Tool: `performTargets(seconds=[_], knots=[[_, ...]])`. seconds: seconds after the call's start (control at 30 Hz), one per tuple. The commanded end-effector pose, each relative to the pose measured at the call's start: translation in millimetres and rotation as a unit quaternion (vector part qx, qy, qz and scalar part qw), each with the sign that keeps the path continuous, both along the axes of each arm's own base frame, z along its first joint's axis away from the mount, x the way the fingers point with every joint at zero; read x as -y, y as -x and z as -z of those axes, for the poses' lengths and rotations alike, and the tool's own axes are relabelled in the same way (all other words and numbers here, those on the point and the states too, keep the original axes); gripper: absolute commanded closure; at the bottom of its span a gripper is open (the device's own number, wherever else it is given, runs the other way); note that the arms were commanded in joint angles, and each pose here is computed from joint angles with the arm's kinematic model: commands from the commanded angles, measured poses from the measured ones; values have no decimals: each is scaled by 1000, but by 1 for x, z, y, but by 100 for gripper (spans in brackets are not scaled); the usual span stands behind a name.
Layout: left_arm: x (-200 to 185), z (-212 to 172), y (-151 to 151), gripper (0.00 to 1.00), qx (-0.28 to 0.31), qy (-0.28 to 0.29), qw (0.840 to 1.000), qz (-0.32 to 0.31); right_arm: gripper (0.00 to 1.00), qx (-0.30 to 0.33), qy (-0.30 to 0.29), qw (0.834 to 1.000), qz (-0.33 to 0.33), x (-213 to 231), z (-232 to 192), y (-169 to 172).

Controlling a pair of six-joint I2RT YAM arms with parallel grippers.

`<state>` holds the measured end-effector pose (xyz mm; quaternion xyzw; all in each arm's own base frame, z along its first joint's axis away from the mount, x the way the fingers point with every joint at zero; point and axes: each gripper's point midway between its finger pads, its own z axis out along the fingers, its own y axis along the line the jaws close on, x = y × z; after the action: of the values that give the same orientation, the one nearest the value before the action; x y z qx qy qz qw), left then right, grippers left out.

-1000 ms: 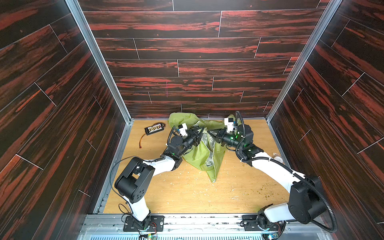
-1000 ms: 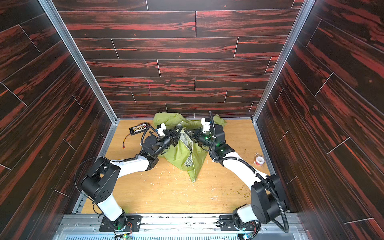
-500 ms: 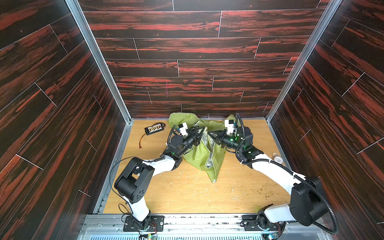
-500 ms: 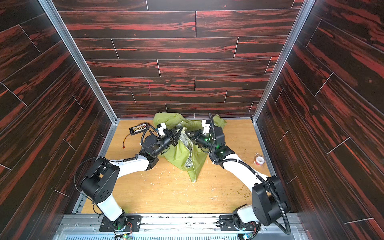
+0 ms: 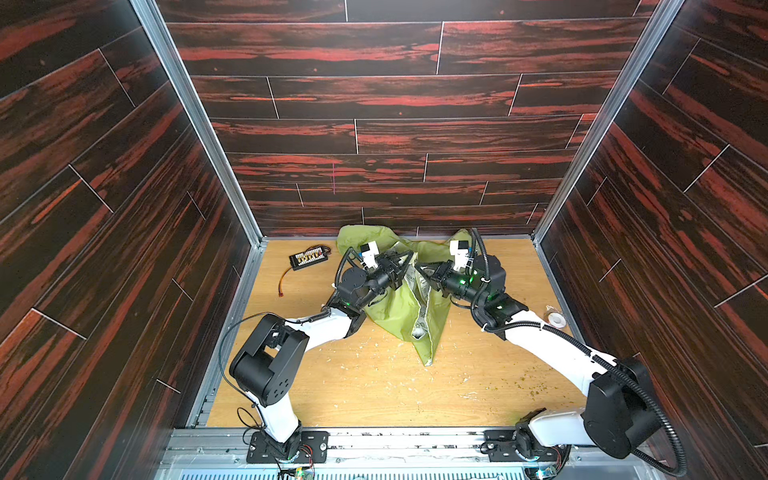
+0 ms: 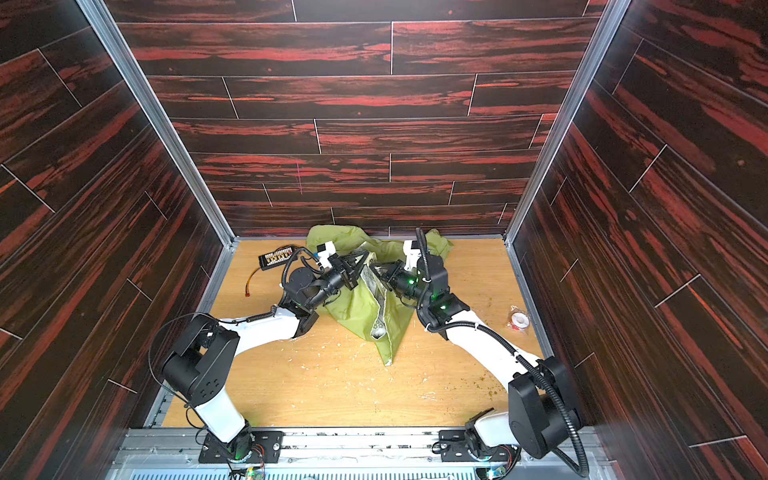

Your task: Zip up the jacket

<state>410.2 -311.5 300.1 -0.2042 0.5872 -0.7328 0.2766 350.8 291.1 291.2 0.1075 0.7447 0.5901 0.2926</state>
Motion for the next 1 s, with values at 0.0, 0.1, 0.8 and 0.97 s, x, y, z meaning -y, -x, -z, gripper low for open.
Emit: performTargets(seconds=[0.0,0.1,0.8,0.97], knots=[[-10,-21,1,100,25,6,999,-19,100,-9,-9,996,-87,-19,-5,31],[-10,-24,0,100,28,8,999,-19,99,-10,-11,995,-99,-20,-5,35],[4,-40,14,100,58,15,998,35,56,45,20,991,-126,64,-30,61],[4,-43,25,100,53,22,997,58,56,36,18,988,-148,75,-32,47]])
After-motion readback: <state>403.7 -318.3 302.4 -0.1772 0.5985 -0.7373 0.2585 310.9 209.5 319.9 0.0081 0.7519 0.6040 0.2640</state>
